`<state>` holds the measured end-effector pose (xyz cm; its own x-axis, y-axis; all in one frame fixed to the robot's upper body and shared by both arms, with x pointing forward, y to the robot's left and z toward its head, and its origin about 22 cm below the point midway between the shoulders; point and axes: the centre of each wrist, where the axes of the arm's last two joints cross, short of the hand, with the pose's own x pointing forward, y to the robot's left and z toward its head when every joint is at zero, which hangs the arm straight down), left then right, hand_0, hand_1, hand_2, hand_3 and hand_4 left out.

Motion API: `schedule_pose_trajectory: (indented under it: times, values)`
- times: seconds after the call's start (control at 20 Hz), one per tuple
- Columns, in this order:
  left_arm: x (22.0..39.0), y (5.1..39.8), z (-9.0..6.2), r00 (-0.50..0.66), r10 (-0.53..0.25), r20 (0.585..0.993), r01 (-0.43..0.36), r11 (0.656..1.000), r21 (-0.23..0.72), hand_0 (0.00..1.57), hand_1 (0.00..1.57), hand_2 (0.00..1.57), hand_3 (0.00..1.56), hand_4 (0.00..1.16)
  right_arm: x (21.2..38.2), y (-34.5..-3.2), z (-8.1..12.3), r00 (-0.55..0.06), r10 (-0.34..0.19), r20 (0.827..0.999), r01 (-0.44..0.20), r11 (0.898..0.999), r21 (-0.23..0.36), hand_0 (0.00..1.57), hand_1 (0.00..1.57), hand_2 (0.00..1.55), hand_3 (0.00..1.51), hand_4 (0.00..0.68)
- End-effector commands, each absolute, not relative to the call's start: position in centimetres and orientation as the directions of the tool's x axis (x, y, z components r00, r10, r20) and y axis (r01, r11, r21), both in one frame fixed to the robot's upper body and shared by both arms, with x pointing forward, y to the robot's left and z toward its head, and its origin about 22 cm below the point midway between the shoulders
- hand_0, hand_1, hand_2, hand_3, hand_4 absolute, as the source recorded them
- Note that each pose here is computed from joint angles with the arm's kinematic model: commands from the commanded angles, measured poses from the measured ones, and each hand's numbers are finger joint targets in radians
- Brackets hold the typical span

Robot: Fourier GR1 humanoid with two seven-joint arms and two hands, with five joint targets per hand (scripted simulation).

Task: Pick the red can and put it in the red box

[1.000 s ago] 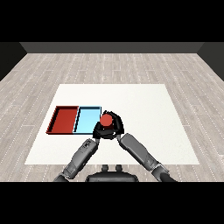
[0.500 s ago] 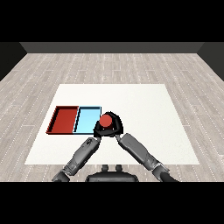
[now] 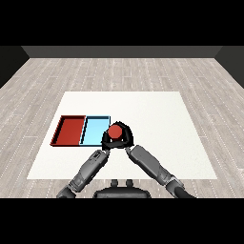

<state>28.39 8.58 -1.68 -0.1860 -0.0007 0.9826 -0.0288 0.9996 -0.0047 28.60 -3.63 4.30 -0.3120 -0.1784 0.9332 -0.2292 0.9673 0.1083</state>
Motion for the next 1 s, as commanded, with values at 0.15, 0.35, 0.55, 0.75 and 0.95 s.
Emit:
schedule_pose_trajectory:
  times: [0.15, 0.35, 0.55, 0.75, 0.95]
  values:
    - [29.0, 8.3, -0.5, -0.204, -0.001, 0.979, -0.061, 0.998, -0.011, 1.57, 1.57, 1.53, 1.45, 1.12, 28.1, -3.7, 4.6, -0.320, -0.114, 0.940, -0.237, 0.971, 0.037, 0.00, 0.00, 0.00, 0.00, 0.000]
    - [29.4, 9.1, -1.9, -0.215, 0.001, 0.977, -0.051, 0.999, -0.012, 1.57, 1.57, 1.53, 1.45, 1.12, 27.0, -5.6, 4.2, -0.321, -0.109, 0.941, -0.225, 0.974, 0.036, 0.00, 0.00, 0.00, 0.00, 0.000]
    - [27.8, 9.1, -1.6, -0.213, -0.021, 0.977, -0.063, 0.998, 0.007, 1.57, 1.57, 1.57, 1.50, 1.14, 28.8, -3.6, 4.9, -0.360, -0.111, 0.926, -0.225, 0.974, 0.029, 0.00, 0.00, 0.00, 0.00, 0.000]
    - [28.4, 9.3, -1.6, -0.164, -0.019, 0.986, -0.043, 0.999, 0.012, 1.57, 1.57, 1.57, 1.51, 1.15, 29.1, -6.4, 4.8, -0.347, -0.147, 0.926, -0.196, 0.977, 0.082, 0.00, 0.00, 0.00, 0.00, 0.000]
    - [28.0, 10.9, -1.9, -0.159, -0.033, 0.987, -0.095, 0.995, 0.018, 1.57, 1.57, 1.57, 1.50, 1.14, 29.3, -9.4, 6.5, -0.405, -0.131, 0.905, -0.124, 0.988, 0.088, 0.00, 0.00, 0.00, 0.00, 0.000]
